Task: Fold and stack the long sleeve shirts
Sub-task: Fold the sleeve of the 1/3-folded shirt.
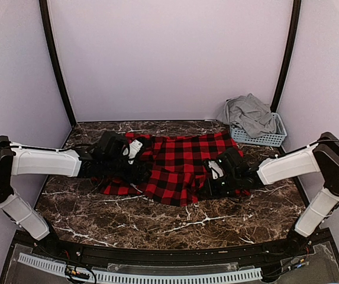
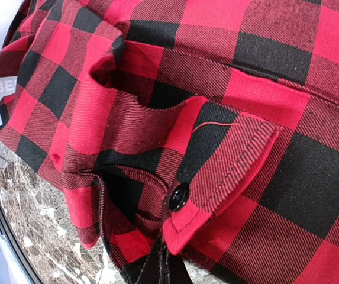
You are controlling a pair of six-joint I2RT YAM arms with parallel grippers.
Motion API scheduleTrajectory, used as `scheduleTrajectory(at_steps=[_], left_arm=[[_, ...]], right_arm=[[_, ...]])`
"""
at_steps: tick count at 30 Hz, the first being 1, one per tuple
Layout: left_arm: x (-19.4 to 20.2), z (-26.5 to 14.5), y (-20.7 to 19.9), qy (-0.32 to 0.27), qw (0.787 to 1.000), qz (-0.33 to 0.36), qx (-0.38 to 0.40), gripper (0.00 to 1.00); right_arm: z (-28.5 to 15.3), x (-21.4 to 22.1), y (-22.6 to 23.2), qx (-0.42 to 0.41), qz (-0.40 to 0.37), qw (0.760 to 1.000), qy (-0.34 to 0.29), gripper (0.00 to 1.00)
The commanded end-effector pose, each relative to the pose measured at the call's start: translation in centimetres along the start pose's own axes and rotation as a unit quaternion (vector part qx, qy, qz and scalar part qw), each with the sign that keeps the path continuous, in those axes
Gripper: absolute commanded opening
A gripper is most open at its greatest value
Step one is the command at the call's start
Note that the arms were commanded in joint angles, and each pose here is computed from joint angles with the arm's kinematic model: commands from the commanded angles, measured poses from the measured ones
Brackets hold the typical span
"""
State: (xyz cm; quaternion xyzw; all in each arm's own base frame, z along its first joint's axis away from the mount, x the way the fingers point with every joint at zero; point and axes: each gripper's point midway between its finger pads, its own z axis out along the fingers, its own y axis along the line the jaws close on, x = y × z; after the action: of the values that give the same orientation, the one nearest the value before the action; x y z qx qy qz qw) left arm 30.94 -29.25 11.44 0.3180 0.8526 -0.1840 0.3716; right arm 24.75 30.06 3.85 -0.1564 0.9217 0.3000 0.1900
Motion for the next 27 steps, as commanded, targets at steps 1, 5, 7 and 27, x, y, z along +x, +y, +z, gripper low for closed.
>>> scheduleTrajectory(at_steps=[1,5,7,27], left_arm=[[-0.8,-1.3,1.4,-0.020,0.999,-0.023,-0.023,0.74],[-0.9,-2.0,2.2,-0.018,0.998,-0.050,-0.034,0.74],[-0.6,-2.3,2.6,-0.013,0.997,-0.068,-0.041,0.74],[3.4,-5.3,3.3,0.004,0.968,-0.251,-0.003,0.89]], right_arm=[[-1.7,-2.1,1.6,-0.008,-0.021,0.999,-0.034,0.00],[-3.3,-3.4,2.0,0.004,-0.027,0.998,-0.054,0.00],[-4.2,-4.1,2.5,0.005,-0.029,0.998,-0.064,0.00],[-14.3,-14.9,12.7,-0.088,-0.073,0.976,-0.188,0.00]])
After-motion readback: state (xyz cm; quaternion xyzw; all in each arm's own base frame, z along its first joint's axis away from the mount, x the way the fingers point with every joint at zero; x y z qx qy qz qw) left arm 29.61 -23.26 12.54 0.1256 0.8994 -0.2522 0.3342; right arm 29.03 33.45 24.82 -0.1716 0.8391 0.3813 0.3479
